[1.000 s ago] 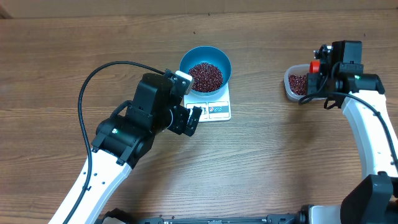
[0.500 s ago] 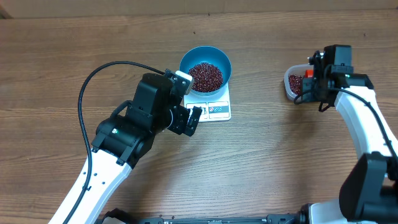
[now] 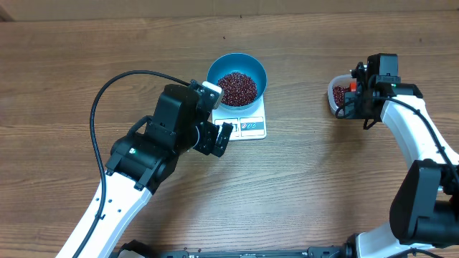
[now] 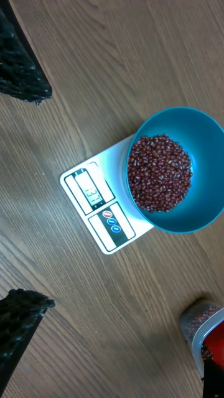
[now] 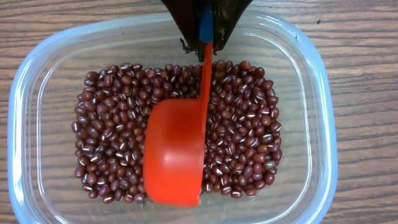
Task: Scoop item into bowl and weigh 150g on scale
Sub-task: 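Lower the scoop into the beans and drag to fill it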
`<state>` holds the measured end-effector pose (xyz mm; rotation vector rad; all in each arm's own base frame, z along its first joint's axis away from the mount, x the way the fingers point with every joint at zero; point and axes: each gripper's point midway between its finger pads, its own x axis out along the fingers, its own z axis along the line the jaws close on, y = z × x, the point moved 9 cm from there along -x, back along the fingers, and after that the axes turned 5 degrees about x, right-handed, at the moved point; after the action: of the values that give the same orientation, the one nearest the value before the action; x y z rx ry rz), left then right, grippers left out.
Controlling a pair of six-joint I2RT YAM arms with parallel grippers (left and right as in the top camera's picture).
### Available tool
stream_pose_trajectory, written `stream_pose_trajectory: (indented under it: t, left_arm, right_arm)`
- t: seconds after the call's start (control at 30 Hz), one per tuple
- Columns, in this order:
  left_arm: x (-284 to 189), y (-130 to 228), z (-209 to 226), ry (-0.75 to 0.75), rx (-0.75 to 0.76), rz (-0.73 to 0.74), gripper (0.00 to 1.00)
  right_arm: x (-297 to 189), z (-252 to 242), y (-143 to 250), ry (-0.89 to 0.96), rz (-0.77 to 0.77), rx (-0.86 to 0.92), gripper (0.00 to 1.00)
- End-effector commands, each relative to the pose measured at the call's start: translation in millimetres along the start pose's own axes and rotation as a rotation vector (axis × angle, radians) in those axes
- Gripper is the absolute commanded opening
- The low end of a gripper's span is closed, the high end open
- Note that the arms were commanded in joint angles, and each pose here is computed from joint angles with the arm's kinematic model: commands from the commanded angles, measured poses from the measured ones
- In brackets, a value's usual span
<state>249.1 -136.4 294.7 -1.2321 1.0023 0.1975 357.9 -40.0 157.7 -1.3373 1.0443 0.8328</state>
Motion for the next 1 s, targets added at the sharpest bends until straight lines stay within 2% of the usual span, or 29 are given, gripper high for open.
stream_pose_trajectory:
  t: [0.0, 0.23, 0.97]
  left_arm:
    - [3.3, 3.1, 0.9, 0.005, 0.017, 0.013, 1.0]
    - [3.3, 3.1, 0.9, 0.005, 0.017, 0.013, 1.0]
    - [3.3, 3.0, 0.9, 0.005, 0.017, 0.013, 1.0]
  right_arm:
    - [15.1, 3.2, 8.7, -0.04, 0.064, 0.004, 0.04]
    - [14.4, 12.0, 7.5, -0.147, 0.057, 0.007, 0.04]
    - [1.5, 19.2, -0.3, -0.255, -0.002, 0.008, 0.04]
